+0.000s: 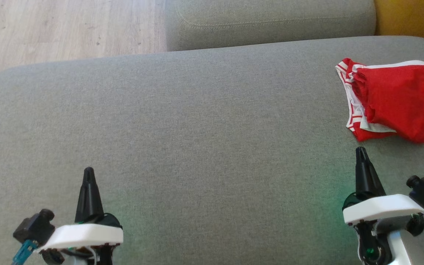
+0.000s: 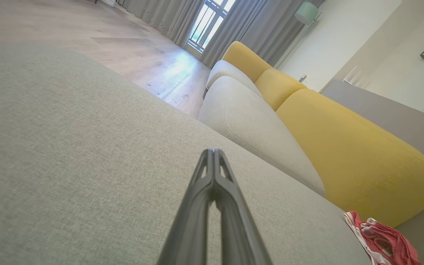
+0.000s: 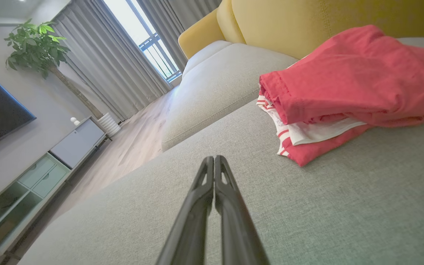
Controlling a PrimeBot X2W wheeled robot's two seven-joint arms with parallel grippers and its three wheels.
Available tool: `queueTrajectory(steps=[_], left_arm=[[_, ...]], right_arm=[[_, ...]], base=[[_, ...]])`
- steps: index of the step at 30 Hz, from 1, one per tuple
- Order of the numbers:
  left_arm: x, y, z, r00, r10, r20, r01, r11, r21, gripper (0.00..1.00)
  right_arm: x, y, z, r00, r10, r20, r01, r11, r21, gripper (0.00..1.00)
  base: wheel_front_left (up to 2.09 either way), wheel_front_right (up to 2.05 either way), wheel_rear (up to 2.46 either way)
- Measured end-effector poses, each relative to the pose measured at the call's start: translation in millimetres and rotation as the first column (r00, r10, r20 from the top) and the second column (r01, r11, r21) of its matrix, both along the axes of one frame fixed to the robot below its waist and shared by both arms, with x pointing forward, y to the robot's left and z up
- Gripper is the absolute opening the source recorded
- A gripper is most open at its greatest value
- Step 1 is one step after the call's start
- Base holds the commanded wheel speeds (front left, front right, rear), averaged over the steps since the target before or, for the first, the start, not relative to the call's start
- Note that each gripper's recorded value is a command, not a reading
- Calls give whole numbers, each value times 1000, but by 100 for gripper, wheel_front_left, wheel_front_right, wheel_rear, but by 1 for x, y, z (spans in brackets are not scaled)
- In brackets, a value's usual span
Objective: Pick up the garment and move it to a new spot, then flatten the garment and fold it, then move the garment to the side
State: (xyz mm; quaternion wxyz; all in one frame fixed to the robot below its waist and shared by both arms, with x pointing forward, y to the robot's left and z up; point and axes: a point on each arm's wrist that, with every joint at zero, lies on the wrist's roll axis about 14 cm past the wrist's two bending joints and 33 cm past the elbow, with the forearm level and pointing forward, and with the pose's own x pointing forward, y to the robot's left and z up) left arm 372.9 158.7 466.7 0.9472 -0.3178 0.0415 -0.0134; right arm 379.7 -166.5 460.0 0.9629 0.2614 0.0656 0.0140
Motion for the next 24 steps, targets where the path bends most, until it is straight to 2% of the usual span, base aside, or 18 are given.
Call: queueTrajectory(steps=[13,24], left_arm=[[0,4,-1,999,20,-27,-23,993,-112,0],[0,10,-2,998,41,-48,-50,975,-214,0]], right_arm=[[0,-6,1,999,-36,-16,38,991,129,0],[-1,-11,1,997,-65,-32,71,967,245,0]], base=[[0,0,0],[0,0,0]])
